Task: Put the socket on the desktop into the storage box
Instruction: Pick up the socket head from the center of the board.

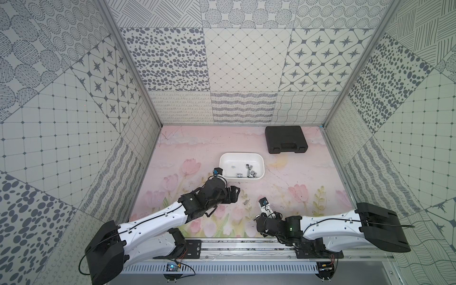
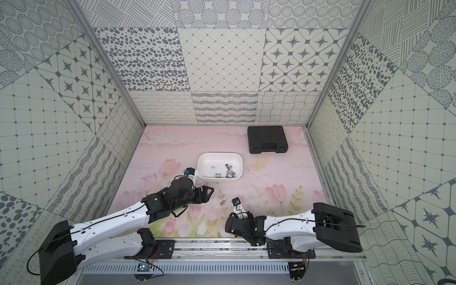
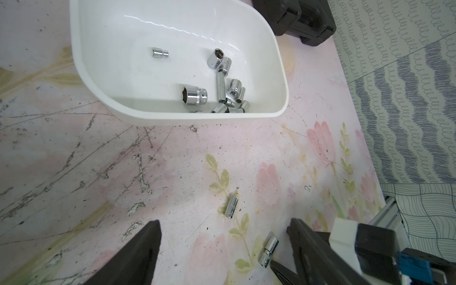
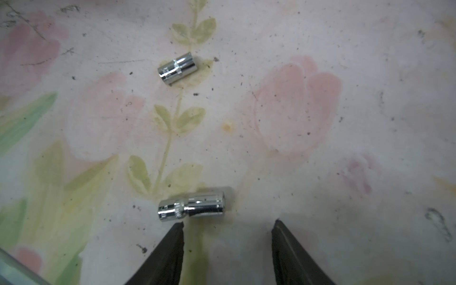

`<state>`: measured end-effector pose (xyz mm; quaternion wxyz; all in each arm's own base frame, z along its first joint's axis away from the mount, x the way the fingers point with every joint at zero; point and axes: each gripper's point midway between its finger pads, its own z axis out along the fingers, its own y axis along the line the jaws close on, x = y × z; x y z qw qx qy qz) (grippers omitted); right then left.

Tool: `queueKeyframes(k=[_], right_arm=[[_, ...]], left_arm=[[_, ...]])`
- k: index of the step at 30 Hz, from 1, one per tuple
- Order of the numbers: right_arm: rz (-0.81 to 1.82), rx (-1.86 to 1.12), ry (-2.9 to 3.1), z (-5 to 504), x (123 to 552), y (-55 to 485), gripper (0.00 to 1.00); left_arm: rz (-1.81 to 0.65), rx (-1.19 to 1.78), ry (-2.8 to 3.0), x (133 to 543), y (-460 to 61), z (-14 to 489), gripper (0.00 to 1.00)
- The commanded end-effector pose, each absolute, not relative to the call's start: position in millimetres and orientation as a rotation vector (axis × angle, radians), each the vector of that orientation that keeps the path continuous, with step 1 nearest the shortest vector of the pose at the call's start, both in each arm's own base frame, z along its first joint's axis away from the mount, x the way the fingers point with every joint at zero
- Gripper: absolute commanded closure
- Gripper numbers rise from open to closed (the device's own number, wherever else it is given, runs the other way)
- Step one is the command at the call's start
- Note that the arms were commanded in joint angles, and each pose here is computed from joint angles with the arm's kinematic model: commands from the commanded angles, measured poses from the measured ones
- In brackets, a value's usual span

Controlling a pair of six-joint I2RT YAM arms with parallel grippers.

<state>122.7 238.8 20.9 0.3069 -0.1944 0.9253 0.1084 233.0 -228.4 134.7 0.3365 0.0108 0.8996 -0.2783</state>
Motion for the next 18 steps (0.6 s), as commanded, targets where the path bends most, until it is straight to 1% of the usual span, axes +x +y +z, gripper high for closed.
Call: queueKeyframes(k=[1,9,18], right_arm=[[0.327,-0.528,2.446,21.4,120.4,249.9,0.39],[0.283,-0.525,2.429,21.5,127.6,252.4,0.37],[0.258,-0.517,2.432,16.2,133.9,256.4,0.4]], left_arm=[[-0.709,0.055,2.354,229.9,-228.3,130.2,0.14],[-0.709,0.058,2.355,230.3,-229.2,129.9,0.14],[-0.708,0.059,2.356,230.3,-228.8,129.7,0.14]])
